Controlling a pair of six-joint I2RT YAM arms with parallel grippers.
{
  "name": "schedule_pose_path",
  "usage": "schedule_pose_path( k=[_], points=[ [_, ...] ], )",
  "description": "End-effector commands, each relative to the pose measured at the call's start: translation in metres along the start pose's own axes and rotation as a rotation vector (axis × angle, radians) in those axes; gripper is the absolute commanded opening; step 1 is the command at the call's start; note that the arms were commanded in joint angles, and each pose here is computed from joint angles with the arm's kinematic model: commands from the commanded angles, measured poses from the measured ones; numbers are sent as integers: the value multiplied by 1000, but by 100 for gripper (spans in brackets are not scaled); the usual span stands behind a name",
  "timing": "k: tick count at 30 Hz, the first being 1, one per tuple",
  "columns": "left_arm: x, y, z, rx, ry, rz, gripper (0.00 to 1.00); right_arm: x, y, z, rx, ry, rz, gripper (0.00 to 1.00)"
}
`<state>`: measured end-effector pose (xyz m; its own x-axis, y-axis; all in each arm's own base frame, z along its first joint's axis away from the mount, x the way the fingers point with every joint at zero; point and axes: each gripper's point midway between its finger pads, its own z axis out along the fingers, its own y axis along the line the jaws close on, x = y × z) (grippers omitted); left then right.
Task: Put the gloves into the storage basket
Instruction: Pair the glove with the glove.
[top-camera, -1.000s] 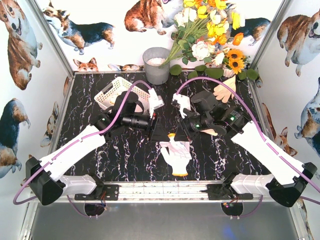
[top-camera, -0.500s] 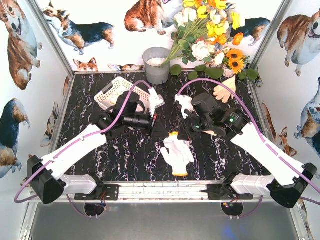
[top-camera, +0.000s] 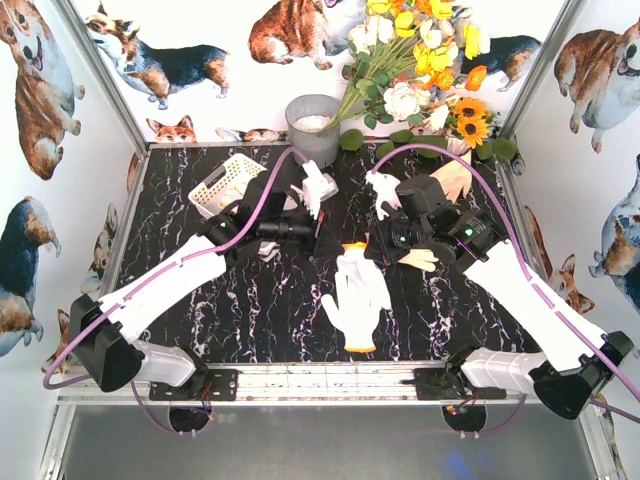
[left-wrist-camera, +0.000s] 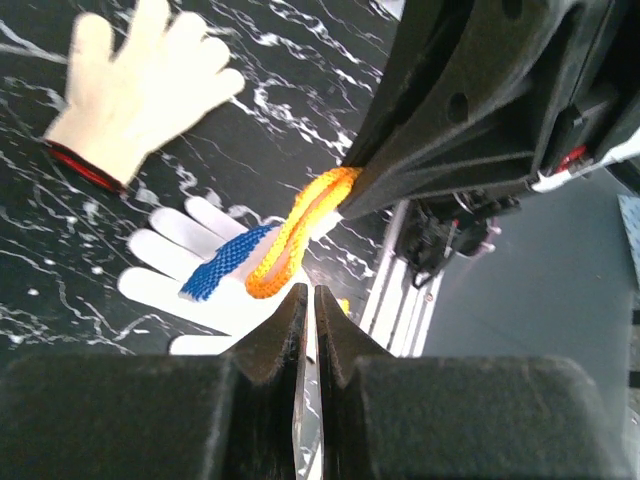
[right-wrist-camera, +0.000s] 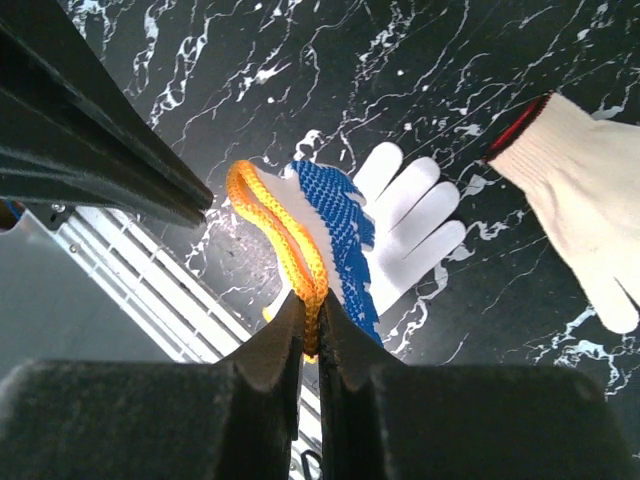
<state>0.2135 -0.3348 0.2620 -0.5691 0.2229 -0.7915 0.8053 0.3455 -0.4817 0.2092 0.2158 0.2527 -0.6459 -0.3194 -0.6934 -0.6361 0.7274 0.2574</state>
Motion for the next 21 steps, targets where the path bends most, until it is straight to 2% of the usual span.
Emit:
schedule_pose_path(
  k=[1, 6, 15, 16, 21],
  points=[
    [-33, 17, -1, -80, -79, 56, 0, -33, -10, 0, 38, -100, -52, 0],
    [-43, 30, 6, -111, -80, 59, 0, -51, -26, 10, 105, -141, -72, 0],
    [-66, 55, 7, -152, -126, 29, 2, -90, -50, 16, 104, -218, -54, 0],
    [-68, 57, 5, -145, -134, 24, 9, -93, -53, 15, 103, -222, -53, 0],
    [-75, 65, -5, -148, -167, 5, 36, -102, -61, 10, 120, -248, -78, 0]
  ],
)
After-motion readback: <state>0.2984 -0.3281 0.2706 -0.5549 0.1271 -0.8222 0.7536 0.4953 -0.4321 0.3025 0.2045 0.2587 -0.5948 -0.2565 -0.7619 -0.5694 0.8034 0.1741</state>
